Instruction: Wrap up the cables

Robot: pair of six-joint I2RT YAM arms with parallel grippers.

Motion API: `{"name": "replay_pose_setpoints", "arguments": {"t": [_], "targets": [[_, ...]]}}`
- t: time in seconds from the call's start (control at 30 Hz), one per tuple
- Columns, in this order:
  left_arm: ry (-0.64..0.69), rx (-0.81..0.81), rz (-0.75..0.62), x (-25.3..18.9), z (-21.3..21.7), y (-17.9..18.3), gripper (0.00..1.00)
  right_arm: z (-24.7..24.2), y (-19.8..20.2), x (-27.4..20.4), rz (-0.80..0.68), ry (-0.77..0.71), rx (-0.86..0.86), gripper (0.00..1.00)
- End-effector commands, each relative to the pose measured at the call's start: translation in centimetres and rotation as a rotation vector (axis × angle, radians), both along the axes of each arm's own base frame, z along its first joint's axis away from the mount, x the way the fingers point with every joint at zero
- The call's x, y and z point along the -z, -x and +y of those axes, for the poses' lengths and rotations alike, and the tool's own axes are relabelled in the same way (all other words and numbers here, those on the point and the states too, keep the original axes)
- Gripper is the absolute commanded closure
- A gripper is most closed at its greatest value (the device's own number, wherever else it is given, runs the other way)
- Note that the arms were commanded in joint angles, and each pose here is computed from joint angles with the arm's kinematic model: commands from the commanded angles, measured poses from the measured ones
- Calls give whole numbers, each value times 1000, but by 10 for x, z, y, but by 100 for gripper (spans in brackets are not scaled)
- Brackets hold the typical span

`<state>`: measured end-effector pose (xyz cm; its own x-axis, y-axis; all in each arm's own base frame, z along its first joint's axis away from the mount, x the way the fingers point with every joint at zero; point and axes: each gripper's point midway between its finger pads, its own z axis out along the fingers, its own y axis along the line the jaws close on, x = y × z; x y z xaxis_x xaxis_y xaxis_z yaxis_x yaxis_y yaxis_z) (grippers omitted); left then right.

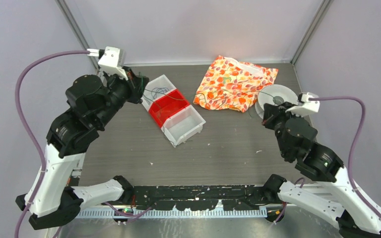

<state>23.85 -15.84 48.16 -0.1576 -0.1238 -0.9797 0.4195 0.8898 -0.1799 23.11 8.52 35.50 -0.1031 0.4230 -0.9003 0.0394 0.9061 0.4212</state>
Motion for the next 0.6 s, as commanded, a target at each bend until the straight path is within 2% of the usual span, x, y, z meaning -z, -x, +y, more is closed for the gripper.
{"name": "replay_pose_setpoints", "arguments": {"t": [0.0,0.2,0.3,0.37,0.43,0.5,0.53,0.57], "targets": [[17,-112,-92,-20,27,-2,100,-56,21,21,83,95,197,100],[27,-192,-130,-25,46,-1,100,-96,42,15,74,90,316,100],[-7,-211,-112,-16,49,-3,100,-98,46,11,69,83,297,100],[-46,-153,-80,-2,37,-4,99,-91,44,7,74,104,256,100],[-100,-21,-11,20,12,0,59,-77,40,0,84,143,181,100],[-123,73,36,32,-4,5,11,-63,33,-2,107,194,127,100],[-136,110,54,37,-10,7,2,-57,30,-5,116,222,98,100],[-147,132,66,39,-14,8,1,-49,27,-4,135,259,68,100]]}}
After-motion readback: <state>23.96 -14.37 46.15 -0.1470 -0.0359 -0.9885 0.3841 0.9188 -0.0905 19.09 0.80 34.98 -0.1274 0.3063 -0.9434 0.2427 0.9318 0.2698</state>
